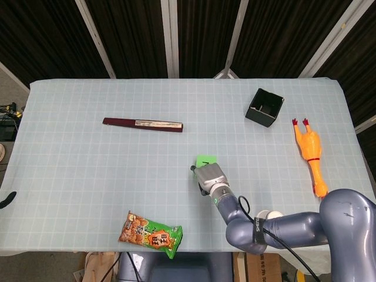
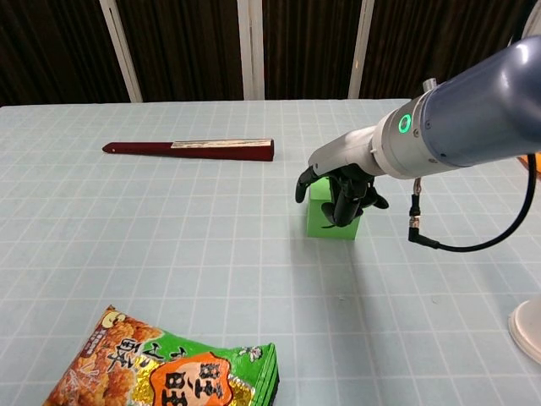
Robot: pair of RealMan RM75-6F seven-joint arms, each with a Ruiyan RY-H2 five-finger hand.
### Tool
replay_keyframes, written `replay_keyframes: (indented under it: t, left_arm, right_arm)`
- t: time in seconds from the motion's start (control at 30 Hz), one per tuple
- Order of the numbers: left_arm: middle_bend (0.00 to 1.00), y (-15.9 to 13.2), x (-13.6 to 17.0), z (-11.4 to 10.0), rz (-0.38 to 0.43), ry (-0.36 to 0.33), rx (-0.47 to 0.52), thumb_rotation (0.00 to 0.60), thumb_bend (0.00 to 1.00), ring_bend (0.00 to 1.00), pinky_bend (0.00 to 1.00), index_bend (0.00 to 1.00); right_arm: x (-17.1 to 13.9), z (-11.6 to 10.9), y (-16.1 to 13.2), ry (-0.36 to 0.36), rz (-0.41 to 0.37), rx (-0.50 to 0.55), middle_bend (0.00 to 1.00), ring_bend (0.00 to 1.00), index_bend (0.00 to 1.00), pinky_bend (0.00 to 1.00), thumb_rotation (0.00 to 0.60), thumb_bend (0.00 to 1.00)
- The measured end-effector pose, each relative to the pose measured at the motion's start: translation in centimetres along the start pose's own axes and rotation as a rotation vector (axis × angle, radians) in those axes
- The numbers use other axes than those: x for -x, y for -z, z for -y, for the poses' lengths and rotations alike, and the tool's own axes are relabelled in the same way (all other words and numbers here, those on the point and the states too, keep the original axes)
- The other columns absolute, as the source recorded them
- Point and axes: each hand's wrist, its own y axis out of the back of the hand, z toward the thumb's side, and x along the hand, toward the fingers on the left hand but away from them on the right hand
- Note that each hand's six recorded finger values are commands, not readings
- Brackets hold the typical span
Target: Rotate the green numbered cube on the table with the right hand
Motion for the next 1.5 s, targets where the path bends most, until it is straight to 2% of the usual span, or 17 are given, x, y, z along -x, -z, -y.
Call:
replay_keyframes:
  t: [0.77, 1.5]
  left_arm:
    - [0.0, -0.2, 0.3, -0.1, 0.006, -0.005, -0.002, 0.6, 0.27, 0.0, 0.01, 0.0]
    - [0.0, -0.5, 0.4, 0.1, 0.006, -0.008, -0.011, 0.6, 0.27, 0.0, 0.01, 0.0]
  right_arm:
    - [-1.5, 0.4, 3.1, -0.027, 0.055, -0.02, 0.86, 0.85, 0.18, 0.73, 0.6, 0.75]
    - [-3.4, 1.9, 6.2, -0.077, 0.086, -0.042, 0.86, 0.85, 0.2, 0.73, 0.6, 0.75]
